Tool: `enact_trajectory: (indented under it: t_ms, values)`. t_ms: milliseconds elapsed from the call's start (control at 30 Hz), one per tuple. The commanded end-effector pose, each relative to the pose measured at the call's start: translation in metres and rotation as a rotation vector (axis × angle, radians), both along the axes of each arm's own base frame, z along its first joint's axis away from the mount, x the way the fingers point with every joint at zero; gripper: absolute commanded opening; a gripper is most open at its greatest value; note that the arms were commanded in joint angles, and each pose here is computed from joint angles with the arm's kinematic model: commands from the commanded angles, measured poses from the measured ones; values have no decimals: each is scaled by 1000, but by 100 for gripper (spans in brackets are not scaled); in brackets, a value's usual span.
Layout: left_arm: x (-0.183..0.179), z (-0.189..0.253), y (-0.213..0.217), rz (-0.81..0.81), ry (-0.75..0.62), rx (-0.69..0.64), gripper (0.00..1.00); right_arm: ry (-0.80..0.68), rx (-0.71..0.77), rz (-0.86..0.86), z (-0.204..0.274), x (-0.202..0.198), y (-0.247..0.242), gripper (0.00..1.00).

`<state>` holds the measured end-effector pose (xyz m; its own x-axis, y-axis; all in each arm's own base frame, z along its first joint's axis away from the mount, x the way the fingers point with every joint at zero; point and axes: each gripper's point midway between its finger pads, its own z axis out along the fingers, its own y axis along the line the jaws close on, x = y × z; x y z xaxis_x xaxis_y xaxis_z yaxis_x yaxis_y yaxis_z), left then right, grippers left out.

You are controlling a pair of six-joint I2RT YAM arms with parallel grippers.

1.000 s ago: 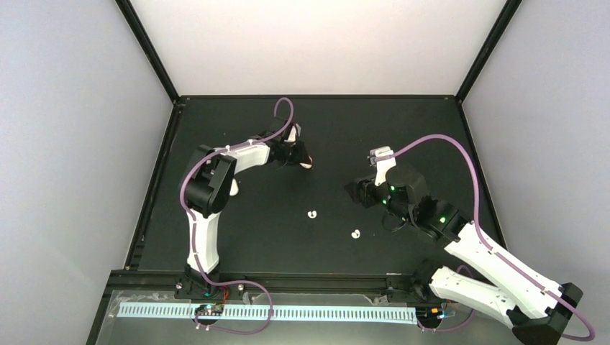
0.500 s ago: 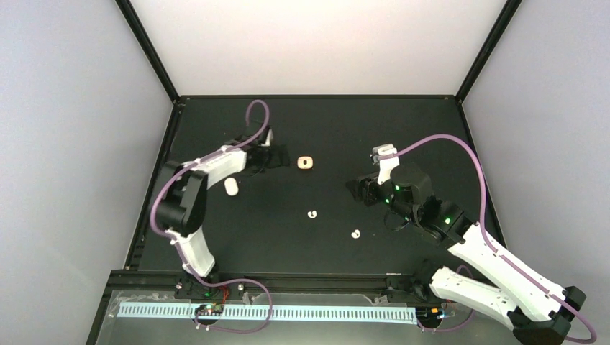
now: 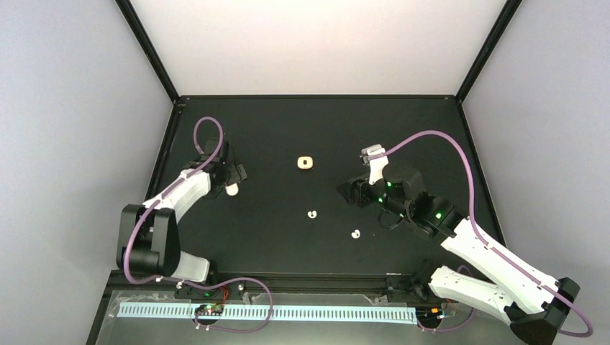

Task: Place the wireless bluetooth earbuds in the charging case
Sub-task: Move the charging case to the center of the board.

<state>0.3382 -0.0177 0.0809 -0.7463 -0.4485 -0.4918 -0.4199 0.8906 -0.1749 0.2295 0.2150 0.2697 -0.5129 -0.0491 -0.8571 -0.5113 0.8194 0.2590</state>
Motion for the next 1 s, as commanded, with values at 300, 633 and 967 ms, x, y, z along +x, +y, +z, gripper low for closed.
enact_trajectory:
  t_ms: [300,633,967]
  values:
    - [13,-42,12,-3,147,14,77,-35,67,14,22,-7,-2,80]
    - [13,-53,2,3,164,-34,47,-26,86,12,19,-8,-2,80]
    - [-9,-49,-41,12,135,-109,27,-24,97,8,15,-7,-1,79]
